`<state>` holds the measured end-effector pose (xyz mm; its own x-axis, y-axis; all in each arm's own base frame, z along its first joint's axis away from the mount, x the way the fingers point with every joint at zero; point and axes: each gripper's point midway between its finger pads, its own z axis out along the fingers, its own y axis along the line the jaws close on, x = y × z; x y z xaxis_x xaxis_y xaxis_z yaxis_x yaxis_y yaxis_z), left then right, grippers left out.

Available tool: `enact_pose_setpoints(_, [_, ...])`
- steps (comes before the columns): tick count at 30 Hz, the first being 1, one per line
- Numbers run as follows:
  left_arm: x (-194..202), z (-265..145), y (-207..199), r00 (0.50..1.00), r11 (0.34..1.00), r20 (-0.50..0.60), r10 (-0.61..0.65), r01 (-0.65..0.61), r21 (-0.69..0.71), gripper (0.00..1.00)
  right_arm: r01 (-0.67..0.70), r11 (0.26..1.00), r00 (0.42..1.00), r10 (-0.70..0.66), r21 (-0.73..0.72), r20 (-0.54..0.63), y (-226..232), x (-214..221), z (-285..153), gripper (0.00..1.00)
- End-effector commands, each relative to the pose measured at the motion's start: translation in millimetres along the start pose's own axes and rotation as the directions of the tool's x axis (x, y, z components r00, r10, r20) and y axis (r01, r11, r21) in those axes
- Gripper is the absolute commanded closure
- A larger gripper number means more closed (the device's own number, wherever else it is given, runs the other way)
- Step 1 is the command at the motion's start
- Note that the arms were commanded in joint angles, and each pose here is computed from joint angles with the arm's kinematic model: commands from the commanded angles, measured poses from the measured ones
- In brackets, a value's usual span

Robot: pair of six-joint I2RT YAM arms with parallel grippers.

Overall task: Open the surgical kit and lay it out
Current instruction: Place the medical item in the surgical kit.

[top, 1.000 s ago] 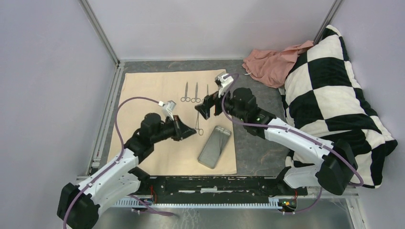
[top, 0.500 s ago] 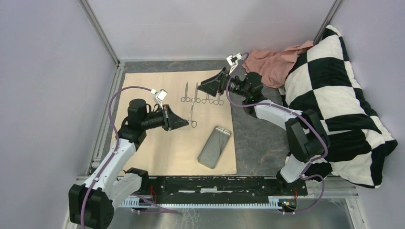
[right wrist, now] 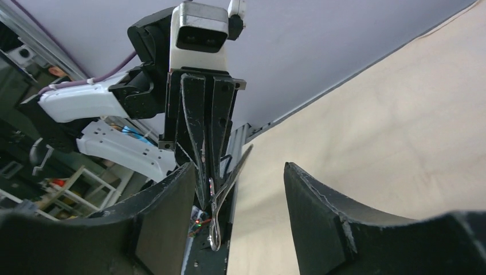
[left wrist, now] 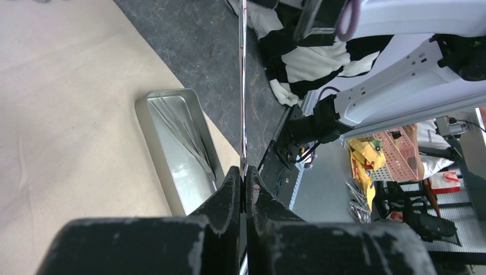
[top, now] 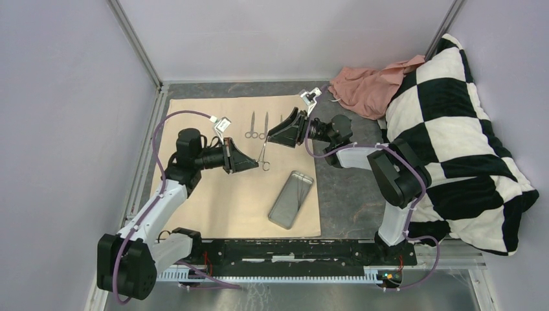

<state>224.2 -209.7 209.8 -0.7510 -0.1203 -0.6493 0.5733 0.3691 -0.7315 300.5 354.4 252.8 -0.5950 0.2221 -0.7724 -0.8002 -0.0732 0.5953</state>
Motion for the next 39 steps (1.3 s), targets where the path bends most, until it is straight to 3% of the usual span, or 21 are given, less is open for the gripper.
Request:
enact_pose_setpoints(1, [-19,0,-19,0.996,0.993,0.043,0.083,-0.087,0.083,0.98,0.049,0.985,0.999,-0.052,-0.163,-0.014,32,3,6,0.37])
enact_pose_setpoints(4, [-17,0,-19,0.996,0.993,0.049,0.073,-0.077,0.089,0.98,0.066,0.989,0.997,-0.071,-0.132,-0.031,23,11,13,0.4])
enact_pose_setpoints(9, [-11,-1,-17,0.997,0.994,0.043,0.057,-0.061,0.088,0.98,0.077,0.988,0.997,-0.08,-0.134,-0.02,28,10,16,0.55])
enact_pose_setpoints(18, [-5,-2,-15,0.998,0.996,0.025,0.049,-0.051,0.076,0.98,0.075,0.985,0.997,-0.074,-0.155,0.009,38,5,13,0.61])
enact_pose_setpoints(21, [-5,-2,-14,0.999,0.996,0.022,0.048,-0.049,0.074,0.98,0.076,0.986,0.997,-0.075,-0.151,0.01,35,5,12,0.74])
enact_pose_setpoints(24, [-3,-2,-13,0.999,0.996,0.017,0.047,-0.048,0.072,0.98,0.065,0.987,0.998,-0.065,-0.146,0.007,30,6,10,0.8])
enact_pose_setpoints(36, [3,-3,-11,0.999,0.997,0.001,0.037,-0.037,0.066,0.98,0.058,0.988,0.998,-0.057,-0.143,0.01,26,6,9,0.74])
enact_pose_setpoints(39, [3,-3,-9,1.0,0.998,0.002,0.03,-0.03,0.057,0.98,0.064,0.986,0.998,-0.065,-0.152,0.001,26,7,9,0.85])
